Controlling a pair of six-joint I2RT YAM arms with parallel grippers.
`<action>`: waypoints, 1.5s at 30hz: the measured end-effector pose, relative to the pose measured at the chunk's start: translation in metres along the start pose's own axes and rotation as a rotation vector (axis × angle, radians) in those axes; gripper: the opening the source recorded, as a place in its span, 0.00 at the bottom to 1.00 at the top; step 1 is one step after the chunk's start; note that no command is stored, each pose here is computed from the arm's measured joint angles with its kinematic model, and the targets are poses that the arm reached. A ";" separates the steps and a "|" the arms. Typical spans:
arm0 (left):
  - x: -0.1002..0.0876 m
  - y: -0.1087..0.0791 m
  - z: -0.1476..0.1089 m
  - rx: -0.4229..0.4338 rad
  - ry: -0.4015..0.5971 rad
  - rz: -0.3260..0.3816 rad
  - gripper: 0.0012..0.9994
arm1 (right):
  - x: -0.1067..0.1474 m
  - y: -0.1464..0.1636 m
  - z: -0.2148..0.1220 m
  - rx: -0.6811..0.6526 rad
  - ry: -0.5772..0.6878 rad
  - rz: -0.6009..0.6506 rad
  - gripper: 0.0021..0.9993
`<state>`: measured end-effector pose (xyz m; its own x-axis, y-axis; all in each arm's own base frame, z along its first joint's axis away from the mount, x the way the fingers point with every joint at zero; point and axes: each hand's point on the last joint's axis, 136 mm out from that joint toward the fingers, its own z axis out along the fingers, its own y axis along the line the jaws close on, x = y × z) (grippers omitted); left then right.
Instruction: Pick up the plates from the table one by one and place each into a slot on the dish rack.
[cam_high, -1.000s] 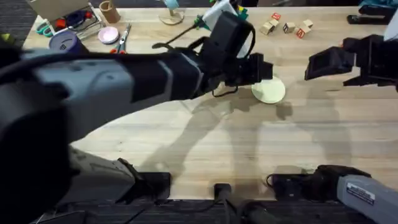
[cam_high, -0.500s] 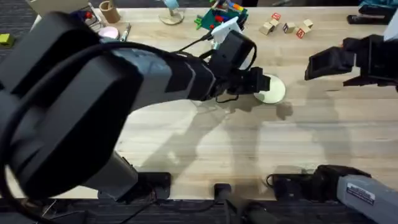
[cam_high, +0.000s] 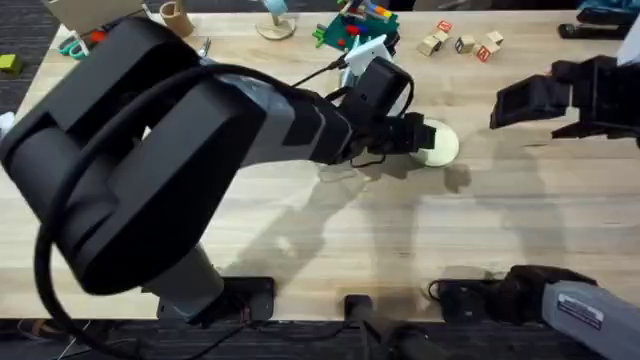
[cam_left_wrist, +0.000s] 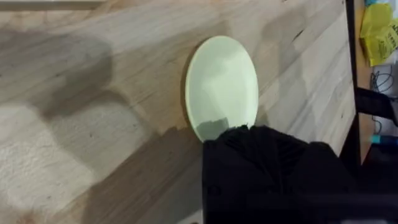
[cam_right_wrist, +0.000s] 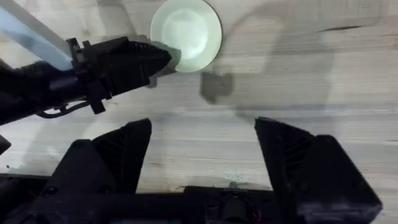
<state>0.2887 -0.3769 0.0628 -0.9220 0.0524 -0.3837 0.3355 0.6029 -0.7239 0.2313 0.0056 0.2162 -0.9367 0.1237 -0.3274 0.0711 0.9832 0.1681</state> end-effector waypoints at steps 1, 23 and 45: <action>-0.001 0.000 0.000 0.001 -0.003 0.001 0.04 | 0.000 0.000 0.000 0.000 0.000 0.000 1.00; -0.008 0.021 0.009 -0.020 -0.026 -0.040 0.04 | 0.001 0.000 0.000 0.000 0.005 0.001 1.00; -0.008 0.025 0.017 -0.018 -0.022 -0.101 0.04 | 0.003 0.000 0.000 0.000 0.011 0.002 1.00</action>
<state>0.3079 -0.3756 0.0382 -0.9464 -0.0273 -0.3218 0.2368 0.6187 -0.7491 0.2287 0.0058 0.2152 -0.9403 0.1241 -0.3168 0.0730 0.9830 0.1685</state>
